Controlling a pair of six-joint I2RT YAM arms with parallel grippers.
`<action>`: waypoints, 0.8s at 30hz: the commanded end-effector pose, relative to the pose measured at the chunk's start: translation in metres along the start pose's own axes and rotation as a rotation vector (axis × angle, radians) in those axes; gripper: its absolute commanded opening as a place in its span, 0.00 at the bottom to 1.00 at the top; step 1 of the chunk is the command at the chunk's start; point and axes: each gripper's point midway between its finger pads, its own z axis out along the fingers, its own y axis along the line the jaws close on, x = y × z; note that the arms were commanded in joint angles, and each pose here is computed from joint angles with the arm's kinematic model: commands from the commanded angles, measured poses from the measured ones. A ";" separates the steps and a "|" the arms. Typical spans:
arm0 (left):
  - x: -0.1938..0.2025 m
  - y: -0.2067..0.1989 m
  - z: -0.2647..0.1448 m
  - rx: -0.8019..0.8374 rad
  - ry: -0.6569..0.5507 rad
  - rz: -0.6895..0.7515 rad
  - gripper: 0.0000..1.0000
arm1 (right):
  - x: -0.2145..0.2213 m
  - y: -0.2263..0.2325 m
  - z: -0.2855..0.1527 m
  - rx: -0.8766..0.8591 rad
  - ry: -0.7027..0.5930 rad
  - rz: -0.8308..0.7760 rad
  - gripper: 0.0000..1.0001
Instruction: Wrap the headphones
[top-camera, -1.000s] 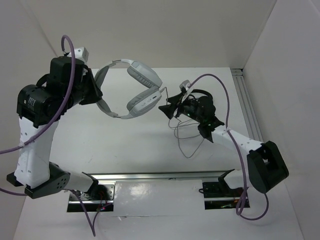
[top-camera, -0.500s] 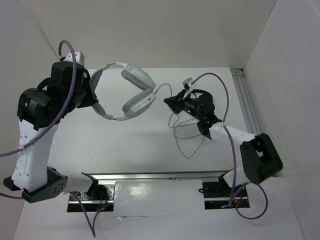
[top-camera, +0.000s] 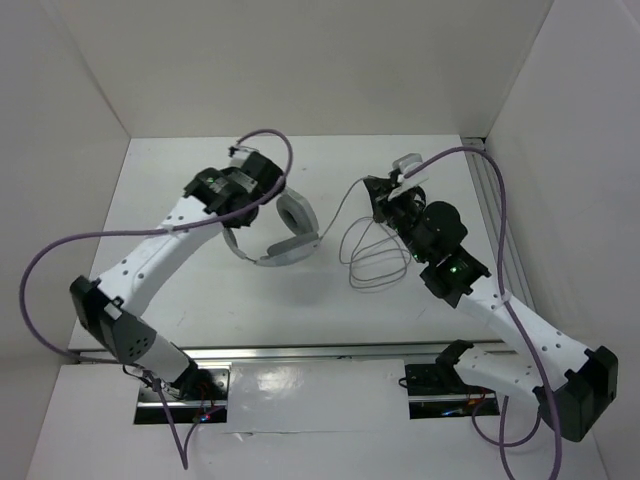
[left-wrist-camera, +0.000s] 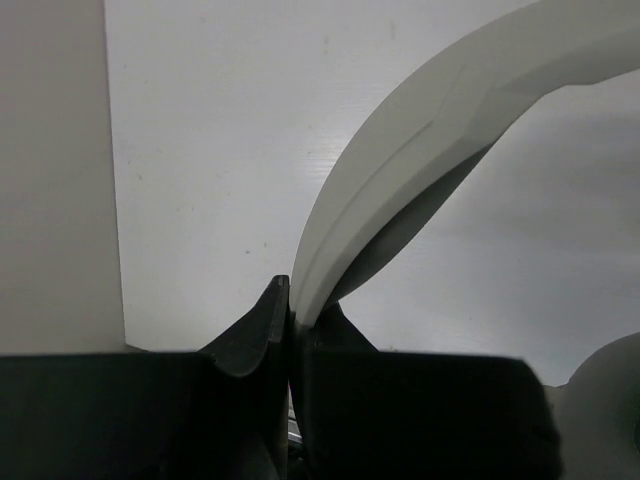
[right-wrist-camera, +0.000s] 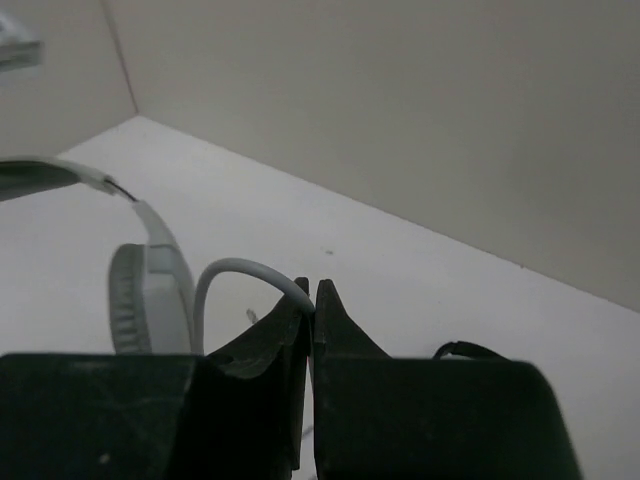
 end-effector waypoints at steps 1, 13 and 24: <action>-0.007 -0.046 0.002 0.036 -0.071 0.146 0.00 | -0.013 0.007 -0.017 -0.037 0.059 -0.169 0.00; 0.038 -0.184 -0.077 0.720 -0.248 0.508 0.00 | -0.007 0.030 -0.025 -0.119 0.097 -0.223 0.00; 0.024 -0.166 -0.161 1.062 -0.514 0.461 0.00 | 0.012 0.060 -0.021 -0.359 0.139 -0.152 0.00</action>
